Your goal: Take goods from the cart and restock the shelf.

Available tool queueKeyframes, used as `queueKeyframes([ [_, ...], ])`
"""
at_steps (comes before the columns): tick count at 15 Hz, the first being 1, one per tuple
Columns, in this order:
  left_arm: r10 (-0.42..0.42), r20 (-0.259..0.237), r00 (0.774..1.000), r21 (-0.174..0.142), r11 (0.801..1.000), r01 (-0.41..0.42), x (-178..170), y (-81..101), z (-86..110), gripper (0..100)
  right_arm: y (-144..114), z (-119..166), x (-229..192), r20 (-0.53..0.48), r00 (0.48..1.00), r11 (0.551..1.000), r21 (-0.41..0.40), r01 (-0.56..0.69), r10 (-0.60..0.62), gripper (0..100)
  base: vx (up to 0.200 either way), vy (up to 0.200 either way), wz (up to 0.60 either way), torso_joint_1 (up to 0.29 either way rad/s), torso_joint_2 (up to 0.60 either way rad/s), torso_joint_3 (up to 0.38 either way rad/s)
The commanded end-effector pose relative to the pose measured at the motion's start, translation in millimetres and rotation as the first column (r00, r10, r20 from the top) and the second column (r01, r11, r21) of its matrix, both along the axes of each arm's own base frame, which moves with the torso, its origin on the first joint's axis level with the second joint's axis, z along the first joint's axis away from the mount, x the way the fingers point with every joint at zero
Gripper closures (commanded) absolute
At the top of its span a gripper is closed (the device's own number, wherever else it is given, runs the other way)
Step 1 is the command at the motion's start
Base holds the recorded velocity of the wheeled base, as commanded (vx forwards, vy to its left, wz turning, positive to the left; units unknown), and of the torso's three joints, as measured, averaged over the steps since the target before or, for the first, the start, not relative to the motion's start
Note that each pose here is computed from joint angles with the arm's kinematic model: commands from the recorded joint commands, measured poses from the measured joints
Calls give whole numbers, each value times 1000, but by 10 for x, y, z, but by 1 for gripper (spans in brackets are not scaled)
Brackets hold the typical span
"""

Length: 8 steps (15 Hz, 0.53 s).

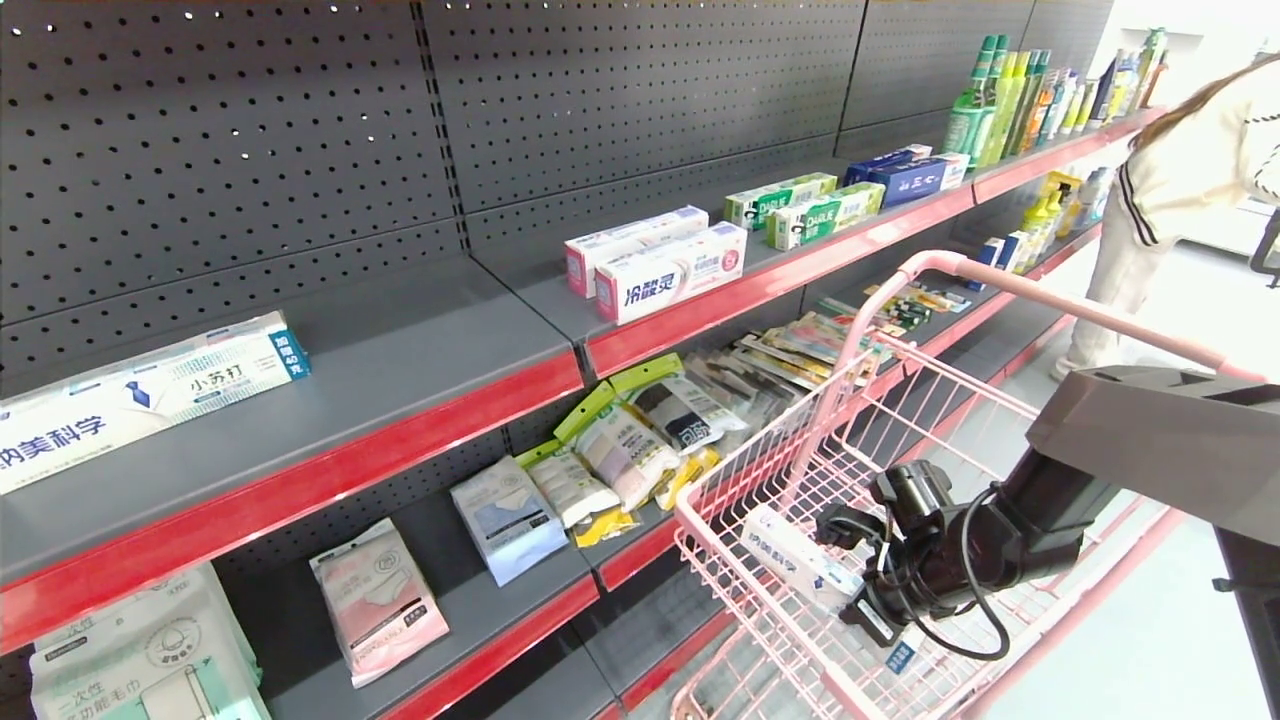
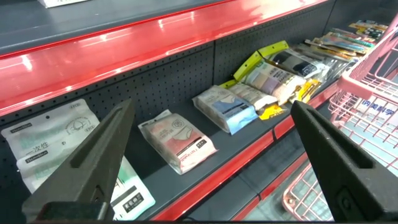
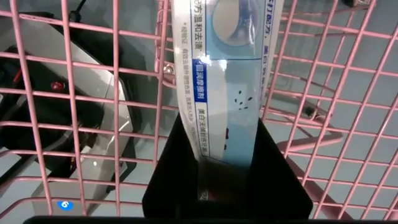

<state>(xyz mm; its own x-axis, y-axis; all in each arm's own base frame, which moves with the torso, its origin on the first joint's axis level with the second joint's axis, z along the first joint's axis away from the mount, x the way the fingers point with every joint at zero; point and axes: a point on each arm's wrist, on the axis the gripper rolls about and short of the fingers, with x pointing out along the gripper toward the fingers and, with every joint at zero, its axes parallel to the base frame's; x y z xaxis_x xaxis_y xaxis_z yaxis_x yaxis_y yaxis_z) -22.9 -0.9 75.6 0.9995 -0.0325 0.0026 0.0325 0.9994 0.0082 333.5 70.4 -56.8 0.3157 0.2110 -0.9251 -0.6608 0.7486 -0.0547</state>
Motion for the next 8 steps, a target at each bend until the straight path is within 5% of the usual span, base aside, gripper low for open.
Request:
queueKeyframes([
  [1,0,-1,1000,0,1000,0,1,0,1,0,8,154,-5,31,999,1000,12,6,-6,100,0,0,0,0,0,0],
  [8,0,-1,1000,0,1000,0,1,0,1,0,-31,842,-145,172,975,989,68,133,-142,100,0,0,0,0,0,0],
])
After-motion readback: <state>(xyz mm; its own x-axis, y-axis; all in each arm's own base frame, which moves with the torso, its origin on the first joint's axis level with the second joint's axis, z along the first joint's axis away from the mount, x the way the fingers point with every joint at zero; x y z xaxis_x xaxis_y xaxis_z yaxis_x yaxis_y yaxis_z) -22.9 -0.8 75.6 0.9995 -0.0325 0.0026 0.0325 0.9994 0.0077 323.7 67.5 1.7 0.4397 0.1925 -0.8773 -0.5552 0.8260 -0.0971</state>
